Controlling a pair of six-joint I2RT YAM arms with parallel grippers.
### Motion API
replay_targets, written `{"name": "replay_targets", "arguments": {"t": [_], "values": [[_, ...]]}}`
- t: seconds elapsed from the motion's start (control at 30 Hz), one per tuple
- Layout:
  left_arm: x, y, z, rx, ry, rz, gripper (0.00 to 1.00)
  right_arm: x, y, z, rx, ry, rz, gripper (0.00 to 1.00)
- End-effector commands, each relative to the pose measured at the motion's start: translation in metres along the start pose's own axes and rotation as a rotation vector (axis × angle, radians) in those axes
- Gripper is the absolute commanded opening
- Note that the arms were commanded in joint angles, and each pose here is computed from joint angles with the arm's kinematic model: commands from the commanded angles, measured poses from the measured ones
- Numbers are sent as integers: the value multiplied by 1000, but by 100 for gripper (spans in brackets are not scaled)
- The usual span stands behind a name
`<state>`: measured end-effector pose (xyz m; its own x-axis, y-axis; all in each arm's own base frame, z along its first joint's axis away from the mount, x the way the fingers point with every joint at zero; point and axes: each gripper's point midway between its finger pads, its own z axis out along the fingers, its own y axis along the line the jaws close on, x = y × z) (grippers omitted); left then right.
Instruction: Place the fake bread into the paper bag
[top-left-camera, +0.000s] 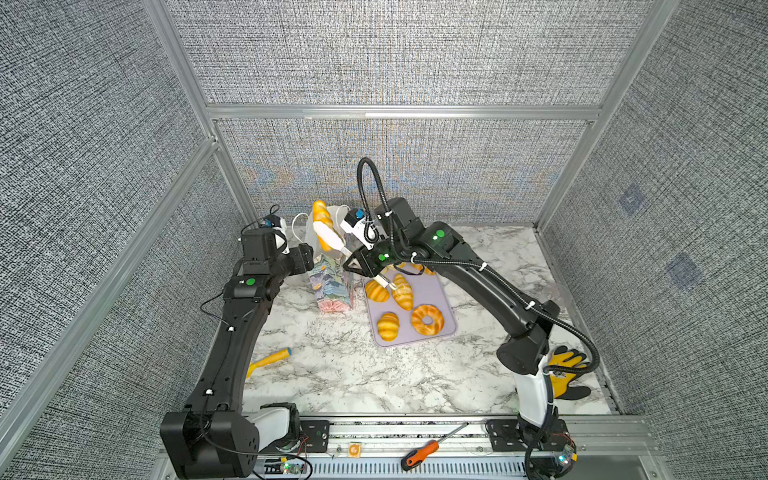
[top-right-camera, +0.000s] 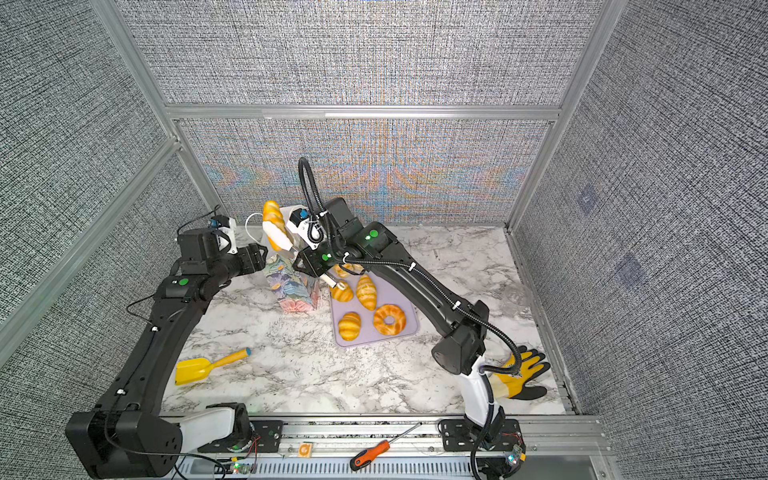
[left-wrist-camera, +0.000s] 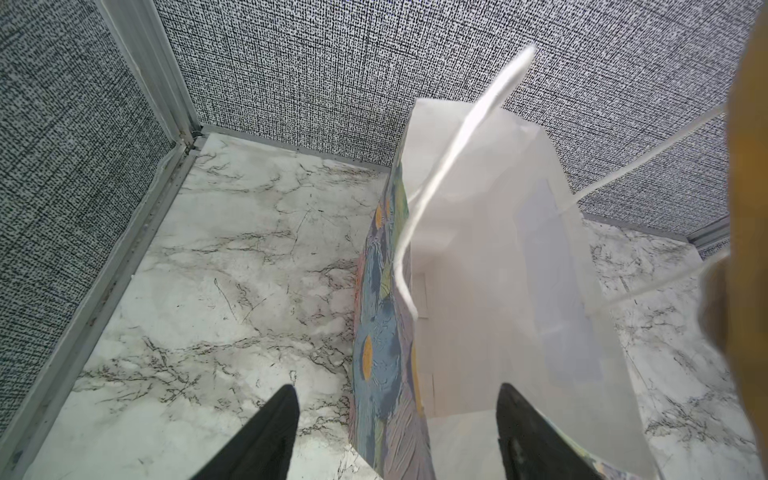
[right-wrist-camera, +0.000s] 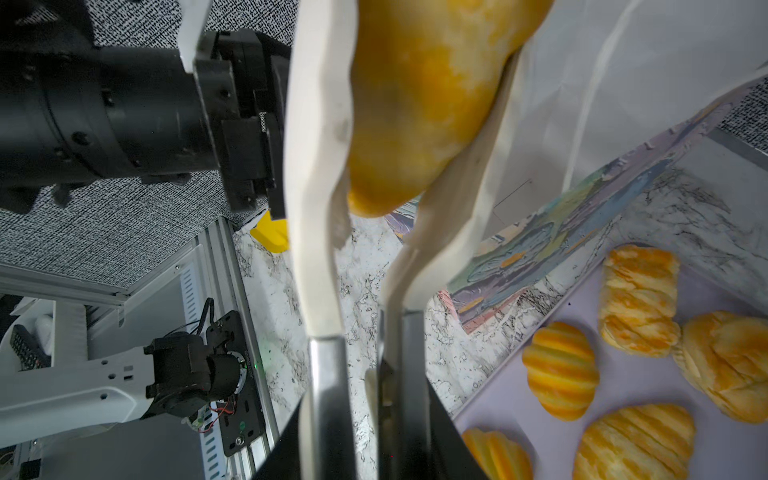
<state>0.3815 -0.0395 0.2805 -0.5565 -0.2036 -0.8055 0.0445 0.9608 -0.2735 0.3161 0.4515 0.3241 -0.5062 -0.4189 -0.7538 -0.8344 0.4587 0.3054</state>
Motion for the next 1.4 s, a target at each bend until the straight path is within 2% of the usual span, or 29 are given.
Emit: {"name": "replay_targets", "arguments": {"t": [0.0, 0.27, 0.6, 0.9, 1.2, 1.37], "values": [[-6, -6, -2, 36, -22, 0, 75, -16, -1, 1, 8, -57, 7, 32], [-3, -13, -6, 74, -26, -10, 73, -4, -26, 25, 85, -4, 32, 32], [-7, -25, -15, 137, -44, -13, 70, 3, -48, 27, 167, 25, 57, 33], [-15, -28, -20, 142, -62, -11, 70, 7, -59, 31, 206, 52, 53, 42], [-21, -29, -15, 148, -64, -29, 70, 8, -63, 23, 245, 55, 50, 54], [-24, -32, -16, 157, -67, -31, 70, 9, -67, 21, 270, 60, 54, 56]]}}
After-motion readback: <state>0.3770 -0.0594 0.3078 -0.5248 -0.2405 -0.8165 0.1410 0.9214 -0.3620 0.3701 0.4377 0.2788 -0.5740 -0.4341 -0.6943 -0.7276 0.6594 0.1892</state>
